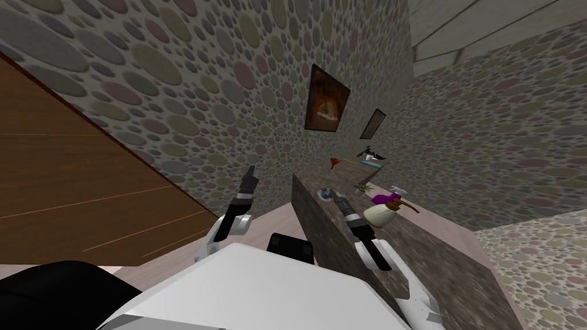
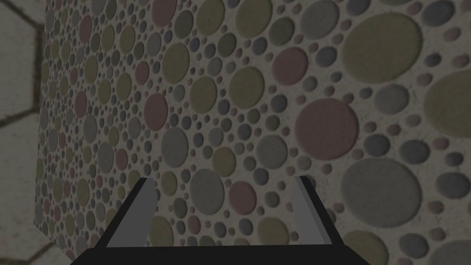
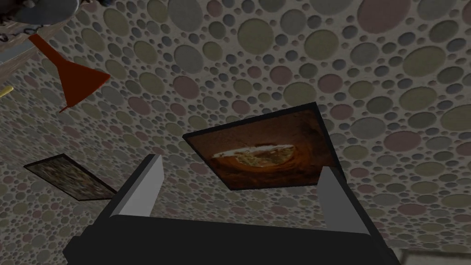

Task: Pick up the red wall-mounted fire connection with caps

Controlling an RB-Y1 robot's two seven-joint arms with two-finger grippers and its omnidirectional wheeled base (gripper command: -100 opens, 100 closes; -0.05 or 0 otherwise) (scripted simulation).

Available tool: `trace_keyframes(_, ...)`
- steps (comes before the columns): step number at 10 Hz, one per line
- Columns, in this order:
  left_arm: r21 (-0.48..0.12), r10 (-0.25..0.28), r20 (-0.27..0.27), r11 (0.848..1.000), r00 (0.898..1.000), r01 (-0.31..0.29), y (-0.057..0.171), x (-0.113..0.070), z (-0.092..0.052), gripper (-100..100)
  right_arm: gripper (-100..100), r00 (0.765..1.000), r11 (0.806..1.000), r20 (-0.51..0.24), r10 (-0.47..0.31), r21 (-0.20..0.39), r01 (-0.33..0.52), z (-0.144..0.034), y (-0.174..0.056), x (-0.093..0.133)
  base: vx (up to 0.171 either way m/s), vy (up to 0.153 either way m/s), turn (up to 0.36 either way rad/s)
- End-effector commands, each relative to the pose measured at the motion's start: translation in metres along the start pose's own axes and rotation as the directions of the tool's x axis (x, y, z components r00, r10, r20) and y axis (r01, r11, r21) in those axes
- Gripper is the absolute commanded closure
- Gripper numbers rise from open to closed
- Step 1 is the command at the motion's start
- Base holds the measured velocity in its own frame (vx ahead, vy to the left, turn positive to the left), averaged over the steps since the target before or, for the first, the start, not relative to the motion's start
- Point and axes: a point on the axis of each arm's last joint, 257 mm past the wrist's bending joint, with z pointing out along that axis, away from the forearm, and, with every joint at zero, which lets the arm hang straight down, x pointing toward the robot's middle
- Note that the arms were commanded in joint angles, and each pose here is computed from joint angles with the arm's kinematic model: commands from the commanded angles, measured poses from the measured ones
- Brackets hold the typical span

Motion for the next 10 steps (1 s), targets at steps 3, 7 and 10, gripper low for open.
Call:
trace_keyframes(3, 0.0, 0.0, 0.0, 1.0, 1.0, 0.0, 0.0, 0.0, 0.0, 0, -100, 0.967, 0.973, -0.12, -0.225, 0.033, 0.23, 0.003, -0.043, 0.014, -0.141, -0.13, 0.186)
trace_keyframes(7, 0.0, 0.0, 0.0, 1.0, 1.0, 0.0, 0.0, 0.0, 0.0, 0, -100, 0.878, 0.9, -0.245, -0.41, 0.045, 0.433, -0.005, -0.093, 0.023, -0.094, -0.076, 0.159)
trace_keyframes(10, 0.0, 0.0, 0.0, 1.0, 1.0, 0.0, 0.0, 0.0, 0.0, 0, -100, 0.807, 0.842, -0.306, -0.504, 0.031, 0.538, -0.009, -0.117, 0.025, -0.096, -0.054, 0.145)
